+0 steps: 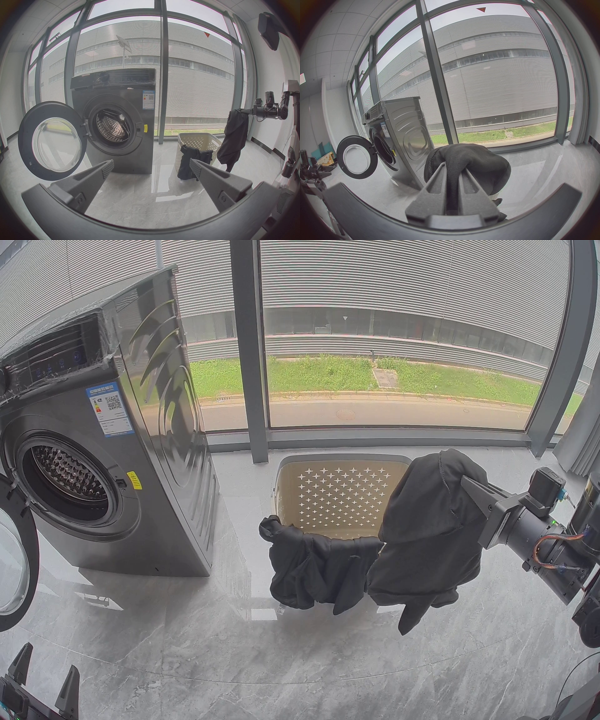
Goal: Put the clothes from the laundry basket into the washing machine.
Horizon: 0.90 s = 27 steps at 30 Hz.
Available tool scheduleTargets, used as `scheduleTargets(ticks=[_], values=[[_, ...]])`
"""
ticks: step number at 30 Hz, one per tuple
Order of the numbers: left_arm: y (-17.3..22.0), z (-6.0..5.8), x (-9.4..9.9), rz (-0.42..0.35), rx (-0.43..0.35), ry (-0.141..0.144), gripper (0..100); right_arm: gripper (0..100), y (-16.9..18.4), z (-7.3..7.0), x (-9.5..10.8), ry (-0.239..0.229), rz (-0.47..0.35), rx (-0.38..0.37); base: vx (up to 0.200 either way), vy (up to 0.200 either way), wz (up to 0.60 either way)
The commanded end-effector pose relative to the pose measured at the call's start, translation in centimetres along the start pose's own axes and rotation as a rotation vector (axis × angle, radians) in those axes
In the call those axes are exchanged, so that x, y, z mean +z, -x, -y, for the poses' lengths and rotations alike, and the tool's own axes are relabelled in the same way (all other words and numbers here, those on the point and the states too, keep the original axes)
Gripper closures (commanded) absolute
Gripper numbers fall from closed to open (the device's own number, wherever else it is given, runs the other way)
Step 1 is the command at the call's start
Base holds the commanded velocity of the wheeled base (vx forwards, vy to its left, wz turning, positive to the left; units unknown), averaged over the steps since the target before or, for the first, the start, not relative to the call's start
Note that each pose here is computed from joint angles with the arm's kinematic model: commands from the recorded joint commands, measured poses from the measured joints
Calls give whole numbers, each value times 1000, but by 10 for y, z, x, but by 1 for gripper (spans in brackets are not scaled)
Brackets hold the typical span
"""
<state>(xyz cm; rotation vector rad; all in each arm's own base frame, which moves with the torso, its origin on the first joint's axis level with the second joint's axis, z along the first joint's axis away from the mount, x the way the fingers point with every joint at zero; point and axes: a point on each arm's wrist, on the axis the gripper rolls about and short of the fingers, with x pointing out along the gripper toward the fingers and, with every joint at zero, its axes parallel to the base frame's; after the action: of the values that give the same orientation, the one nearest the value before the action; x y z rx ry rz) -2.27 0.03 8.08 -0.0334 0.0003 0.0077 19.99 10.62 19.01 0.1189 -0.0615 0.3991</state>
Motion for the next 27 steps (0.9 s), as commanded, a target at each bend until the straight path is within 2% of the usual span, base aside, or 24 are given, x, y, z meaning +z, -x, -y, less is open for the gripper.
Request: scheduleTargets(ticks=[1, 27], values=[[0, 0, -5, -1, 0, 0, 0, 100, 0, 0, -1, 1, -4, 1, 0, 200, 0], [0, 0, -5, -1, 0, 0, 0, 100, 1, -4, -2, 1, -9, 22, 0, 200, 0]])
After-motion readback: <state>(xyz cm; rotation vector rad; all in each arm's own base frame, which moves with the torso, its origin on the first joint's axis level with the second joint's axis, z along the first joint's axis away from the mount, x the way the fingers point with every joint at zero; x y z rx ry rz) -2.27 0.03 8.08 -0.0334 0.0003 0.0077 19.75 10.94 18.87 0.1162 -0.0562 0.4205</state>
